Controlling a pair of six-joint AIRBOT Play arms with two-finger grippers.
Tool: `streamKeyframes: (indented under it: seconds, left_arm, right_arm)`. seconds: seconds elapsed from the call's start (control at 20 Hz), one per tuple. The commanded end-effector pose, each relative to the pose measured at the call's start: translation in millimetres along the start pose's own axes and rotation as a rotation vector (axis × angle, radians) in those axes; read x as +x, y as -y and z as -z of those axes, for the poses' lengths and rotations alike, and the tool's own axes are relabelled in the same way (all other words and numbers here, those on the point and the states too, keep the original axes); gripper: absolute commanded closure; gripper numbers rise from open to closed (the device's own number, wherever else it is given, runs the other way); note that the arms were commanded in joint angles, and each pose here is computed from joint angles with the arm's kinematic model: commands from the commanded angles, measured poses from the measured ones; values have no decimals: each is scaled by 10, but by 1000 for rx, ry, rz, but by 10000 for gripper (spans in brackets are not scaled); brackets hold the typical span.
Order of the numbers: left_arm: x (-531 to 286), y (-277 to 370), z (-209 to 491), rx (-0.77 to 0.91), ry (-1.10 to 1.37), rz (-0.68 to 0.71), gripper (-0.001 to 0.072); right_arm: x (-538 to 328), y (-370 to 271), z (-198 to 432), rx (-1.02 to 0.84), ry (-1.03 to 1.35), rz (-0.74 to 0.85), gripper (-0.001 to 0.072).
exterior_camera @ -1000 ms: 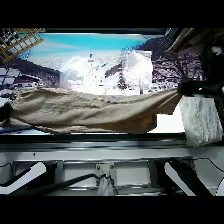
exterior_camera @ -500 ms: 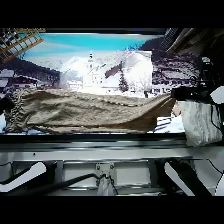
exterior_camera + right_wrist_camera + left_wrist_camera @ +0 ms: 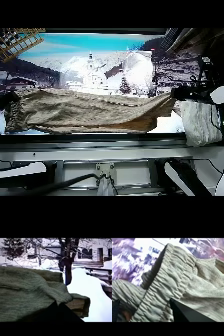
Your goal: Fold the clothes and pants, and hang the long-sleeved shirts on hangers.
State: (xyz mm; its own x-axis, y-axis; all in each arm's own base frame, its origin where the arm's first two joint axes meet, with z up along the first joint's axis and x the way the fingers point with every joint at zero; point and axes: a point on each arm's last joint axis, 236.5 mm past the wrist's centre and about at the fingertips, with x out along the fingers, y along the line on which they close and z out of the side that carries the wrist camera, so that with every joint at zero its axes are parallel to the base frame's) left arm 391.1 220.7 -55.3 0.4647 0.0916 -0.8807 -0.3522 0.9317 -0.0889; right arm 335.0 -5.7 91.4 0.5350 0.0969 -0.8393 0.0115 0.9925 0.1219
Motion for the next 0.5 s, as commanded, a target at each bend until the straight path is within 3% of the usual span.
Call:
streamKeyframes:
  seconds: [0.0,0.05,0.15,0.35,0.45]
  left_arm:
    - [187,138,52,39,-59,48,8]
    - [218,243,145,38,-99,84,14]
    - [208,464,253,55,-145,164,155]
    - [155,646,235,1,-147,239,170]
    - [140,675,286,4,-169,251,291]
  right_arm:
    - [13,-8,-5,29,0,-5,692]
    - [20,-14,-17,32,4,-7,692]
    - [25,-34,-70,39,25,-17,692]
    - [23,-34,-122,43,47,-17,692]
    - [23,-32,-122,42,47,-16,692]
